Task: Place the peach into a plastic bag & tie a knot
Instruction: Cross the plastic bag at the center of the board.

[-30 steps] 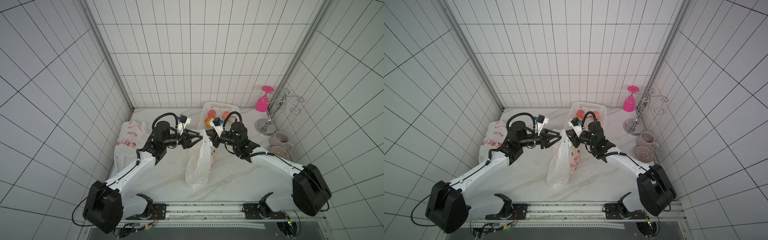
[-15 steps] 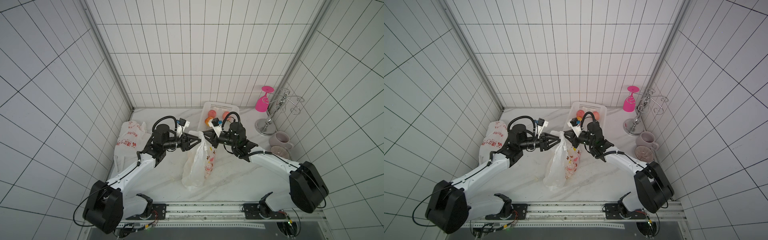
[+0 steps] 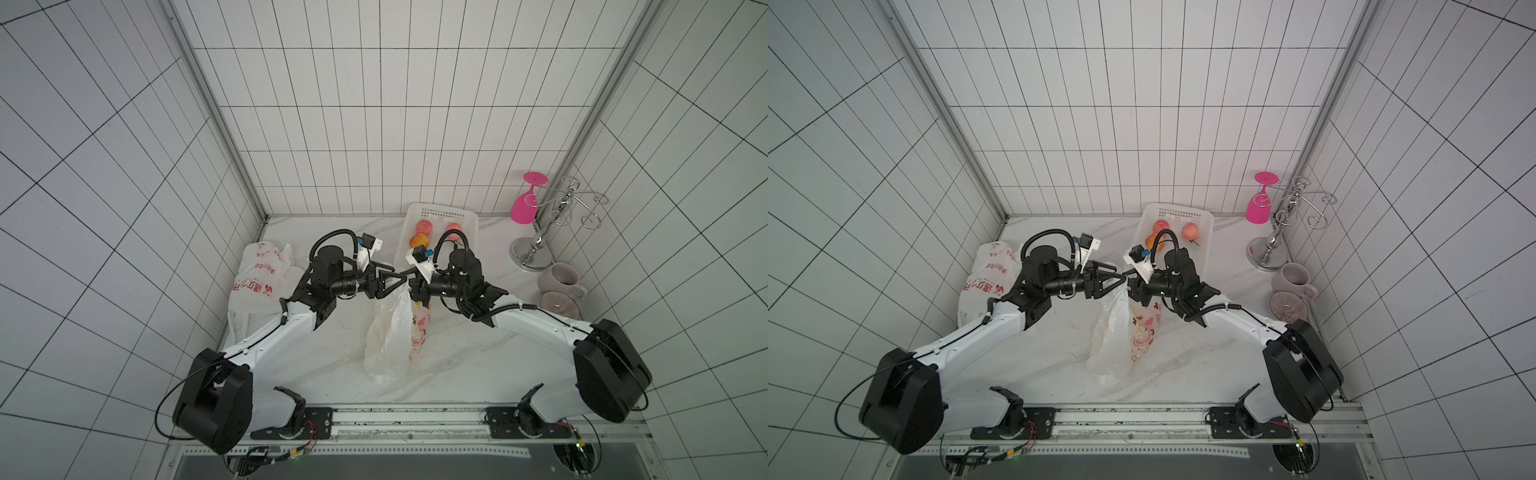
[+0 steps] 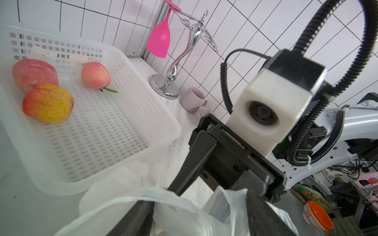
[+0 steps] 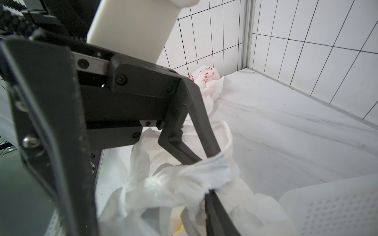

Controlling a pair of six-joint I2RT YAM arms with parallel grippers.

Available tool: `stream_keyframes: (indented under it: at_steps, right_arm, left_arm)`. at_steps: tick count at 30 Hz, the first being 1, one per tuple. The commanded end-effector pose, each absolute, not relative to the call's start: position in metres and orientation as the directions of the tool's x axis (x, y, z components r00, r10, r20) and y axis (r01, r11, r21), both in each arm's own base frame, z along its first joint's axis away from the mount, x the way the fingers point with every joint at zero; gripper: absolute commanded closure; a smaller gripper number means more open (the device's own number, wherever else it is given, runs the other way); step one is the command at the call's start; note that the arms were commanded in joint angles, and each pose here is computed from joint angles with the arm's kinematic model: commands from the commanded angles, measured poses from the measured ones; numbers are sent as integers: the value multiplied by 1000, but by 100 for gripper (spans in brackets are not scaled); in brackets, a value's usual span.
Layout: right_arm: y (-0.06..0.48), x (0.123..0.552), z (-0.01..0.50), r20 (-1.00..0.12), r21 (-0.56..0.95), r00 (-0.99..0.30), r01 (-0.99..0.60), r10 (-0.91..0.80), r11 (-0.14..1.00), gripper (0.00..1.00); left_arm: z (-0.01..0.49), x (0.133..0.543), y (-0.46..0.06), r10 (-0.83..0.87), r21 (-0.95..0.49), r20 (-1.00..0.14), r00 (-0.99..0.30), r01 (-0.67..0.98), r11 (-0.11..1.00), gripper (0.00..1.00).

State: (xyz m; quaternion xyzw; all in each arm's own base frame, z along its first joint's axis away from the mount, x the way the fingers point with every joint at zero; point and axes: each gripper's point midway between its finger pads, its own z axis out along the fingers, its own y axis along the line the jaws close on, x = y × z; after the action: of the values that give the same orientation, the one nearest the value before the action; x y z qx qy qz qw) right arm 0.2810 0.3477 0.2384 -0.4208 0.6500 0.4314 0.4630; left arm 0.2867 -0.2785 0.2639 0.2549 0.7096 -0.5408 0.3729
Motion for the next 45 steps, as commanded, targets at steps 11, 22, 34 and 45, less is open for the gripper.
stream_keyframes:
  at_steps: [11,22,34,45]
  right_arm:
    - [347,298,302,-999,38,-37,-932,8,360,92]
    - [326,301,296,-999,39,-47,-913,-10,407,99]
    - [326,294,290,-998,39,-56,-926,-34,377,100]
    - [342,281,280,-993,42,-71,-955,-89,294,100]
  left_arm:
    - [267,264,-281,-18,-617,-779,-627,761,202,29]
    - [308,267,-239,-63,-518,-846,-530,786,337,29]
    - [304,270,-214,-129,-480,-867,-481,739,473,34]
    - [270,289,-221,-40,-494,-842,-538,741,455,75]
